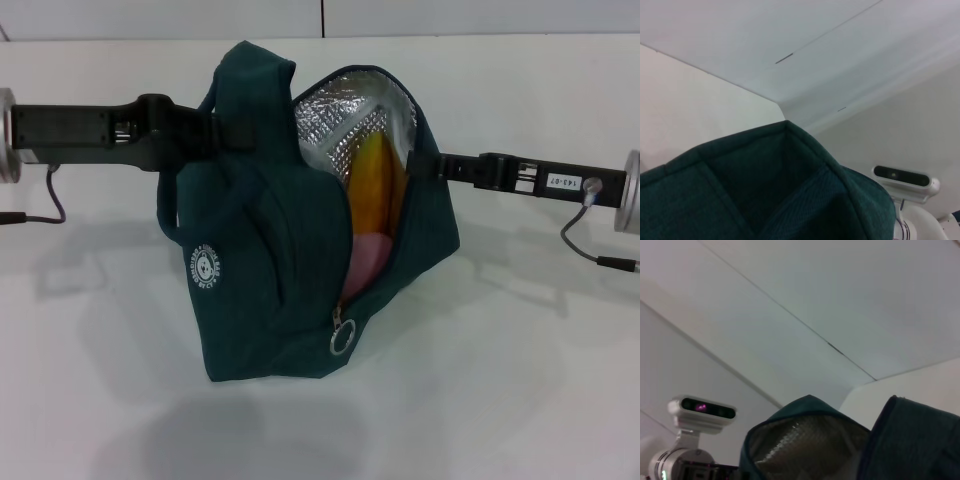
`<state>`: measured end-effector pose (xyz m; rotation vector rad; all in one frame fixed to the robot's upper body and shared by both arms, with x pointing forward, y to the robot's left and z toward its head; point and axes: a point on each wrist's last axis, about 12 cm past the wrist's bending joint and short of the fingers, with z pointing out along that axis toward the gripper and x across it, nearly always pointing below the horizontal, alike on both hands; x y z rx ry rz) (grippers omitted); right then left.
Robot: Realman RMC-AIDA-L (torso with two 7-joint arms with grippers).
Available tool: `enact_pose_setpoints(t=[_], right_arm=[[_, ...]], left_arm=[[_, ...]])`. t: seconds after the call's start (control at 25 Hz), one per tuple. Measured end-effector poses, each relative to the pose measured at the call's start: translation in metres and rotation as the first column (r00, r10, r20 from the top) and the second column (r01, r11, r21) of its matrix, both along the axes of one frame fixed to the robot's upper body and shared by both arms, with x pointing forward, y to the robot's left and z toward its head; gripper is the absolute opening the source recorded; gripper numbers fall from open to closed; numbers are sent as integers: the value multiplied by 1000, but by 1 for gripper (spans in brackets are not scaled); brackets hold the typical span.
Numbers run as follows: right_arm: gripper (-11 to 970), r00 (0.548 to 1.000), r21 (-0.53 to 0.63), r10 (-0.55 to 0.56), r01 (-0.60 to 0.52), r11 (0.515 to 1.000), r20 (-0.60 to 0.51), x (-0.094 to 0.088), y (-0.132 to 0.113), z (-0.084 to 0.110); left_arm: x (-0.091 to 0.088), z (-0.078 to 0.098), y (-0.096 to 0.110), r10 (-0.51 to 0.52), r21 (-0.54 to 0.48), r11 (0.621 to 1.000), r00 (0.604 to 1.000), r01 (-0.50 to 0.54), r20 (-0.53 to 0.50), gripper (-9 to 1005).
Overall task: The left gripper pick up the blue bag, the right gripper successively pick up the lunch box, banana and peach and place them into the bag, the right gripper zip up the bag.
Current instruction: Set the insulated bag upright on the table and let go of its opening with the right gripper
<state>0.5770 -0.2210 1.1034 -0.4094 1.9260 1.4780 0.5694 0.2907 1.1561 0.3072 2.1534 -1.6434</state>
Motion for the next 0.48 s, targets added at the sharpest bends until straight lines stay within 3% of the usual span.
enact_pose_setpoints(t=[0.48], right_arm=[[178,978,115,-33,9,993,204,-15,-27,21]], left_arm=[[3,5,-12,-46,-23,999,999,47,12,49]])
